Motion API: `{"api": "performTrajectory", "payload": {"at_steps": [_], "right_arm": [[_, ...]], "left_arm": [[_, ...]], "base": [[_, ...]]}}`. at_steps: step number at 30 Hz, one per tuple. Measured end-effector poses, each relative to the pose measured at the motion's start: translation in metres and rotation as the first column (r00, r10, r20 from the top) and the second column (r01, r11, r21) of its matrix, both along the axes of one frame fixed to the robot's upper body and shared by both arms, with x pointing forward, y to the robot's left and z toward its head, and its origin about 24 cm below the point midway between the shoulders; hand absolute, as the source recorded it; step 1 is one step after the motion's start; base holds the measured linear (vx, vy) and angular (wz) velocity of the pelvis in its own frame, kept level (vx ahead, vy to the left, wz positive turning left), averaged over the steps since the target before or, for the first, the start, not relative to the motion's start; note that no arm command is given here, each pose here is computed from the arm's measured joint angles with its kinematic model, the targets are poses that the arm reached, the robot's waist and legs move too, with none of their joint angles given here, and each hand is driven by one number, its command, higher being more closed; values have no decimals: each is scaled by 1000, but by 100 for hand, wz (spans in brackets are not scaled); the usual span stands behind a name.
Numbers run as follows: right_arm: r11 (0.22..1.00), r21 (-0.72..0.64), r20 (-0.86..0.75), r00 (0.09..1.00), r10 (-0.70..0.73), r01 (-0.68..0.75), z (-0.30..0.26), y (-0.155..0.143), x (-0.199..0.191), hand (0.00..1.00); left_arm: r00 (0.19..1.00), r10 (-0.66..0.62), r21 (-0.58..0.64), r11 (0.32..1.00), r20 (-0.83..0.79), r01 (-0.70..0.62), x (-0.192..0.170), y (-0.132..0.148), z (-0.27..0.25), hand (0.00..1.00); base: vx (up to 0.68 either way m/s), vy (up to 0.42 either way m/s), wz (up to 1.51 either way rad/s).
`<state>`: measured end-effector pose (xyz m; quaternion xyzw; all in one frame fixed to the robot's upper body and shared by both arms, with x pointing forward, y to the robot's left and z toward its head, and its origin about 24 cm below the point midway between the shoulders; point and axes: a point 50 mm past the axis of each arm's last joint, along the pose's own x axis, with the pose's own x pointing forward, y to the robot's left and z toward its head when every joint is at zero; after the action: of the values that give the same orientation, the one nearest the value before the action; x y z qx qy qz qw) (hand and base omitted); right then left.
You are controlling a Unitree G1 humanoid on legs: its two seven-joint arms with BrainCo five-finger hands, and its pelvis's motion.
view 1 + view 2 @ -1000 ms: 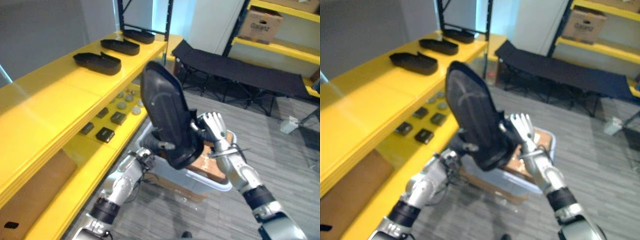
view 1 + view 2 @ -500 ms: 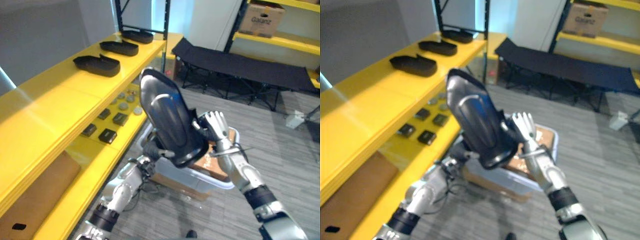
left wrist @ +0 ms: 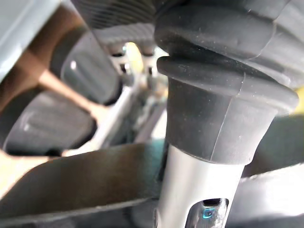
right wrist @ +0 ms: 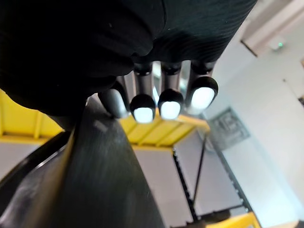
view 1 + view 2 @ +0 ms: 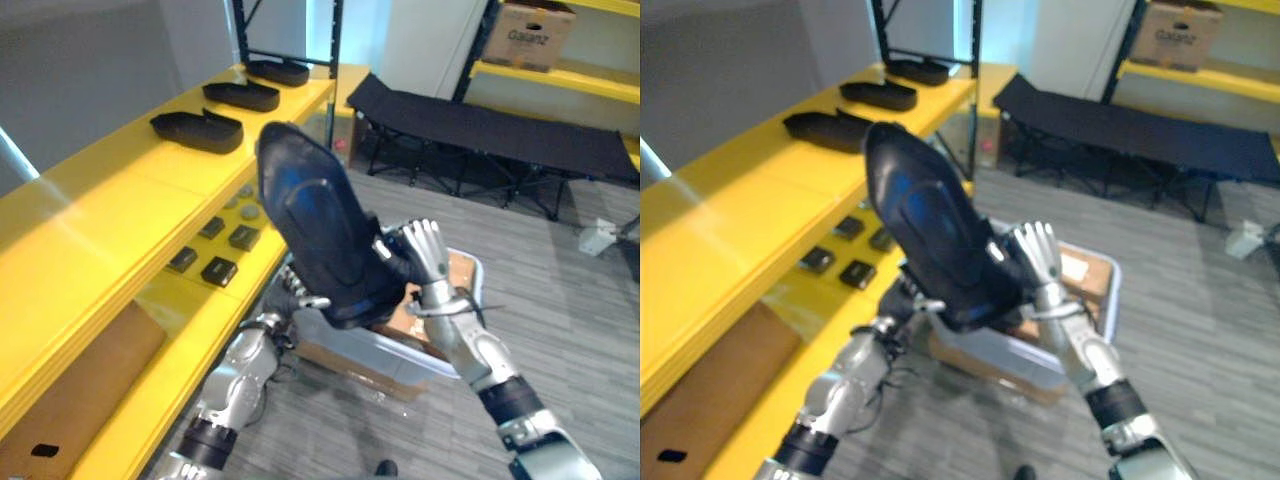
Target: Walk over and take plastic housings, then place them on the shelf
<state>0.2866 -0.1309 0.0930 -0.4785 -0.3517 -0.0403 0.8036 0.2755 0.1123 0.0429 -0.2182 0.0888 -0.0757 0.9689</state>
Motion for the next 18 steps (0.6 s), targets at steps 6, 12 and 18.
{"api": "performTrajectory", "payload": {"at_steps": [6,12,18], "right_arm": [[997,74,-92,995,34,-28,-21,10,-14,100],[987,150,-199,976,84,-55,-46,26,-32,100],[977,210,-240,966,93,-42,-59,36,-39,100]], "left_arm": [[992,122,-36,992,-25,-123,2,8,-6,100],[964,263,-117,957,-24,-264,4,19,-5,100],[959,280,-279,919,-38,-279,5,16,-2,100]], "base": [[0,0,0],[0,0,0],[0,0,0]]}}
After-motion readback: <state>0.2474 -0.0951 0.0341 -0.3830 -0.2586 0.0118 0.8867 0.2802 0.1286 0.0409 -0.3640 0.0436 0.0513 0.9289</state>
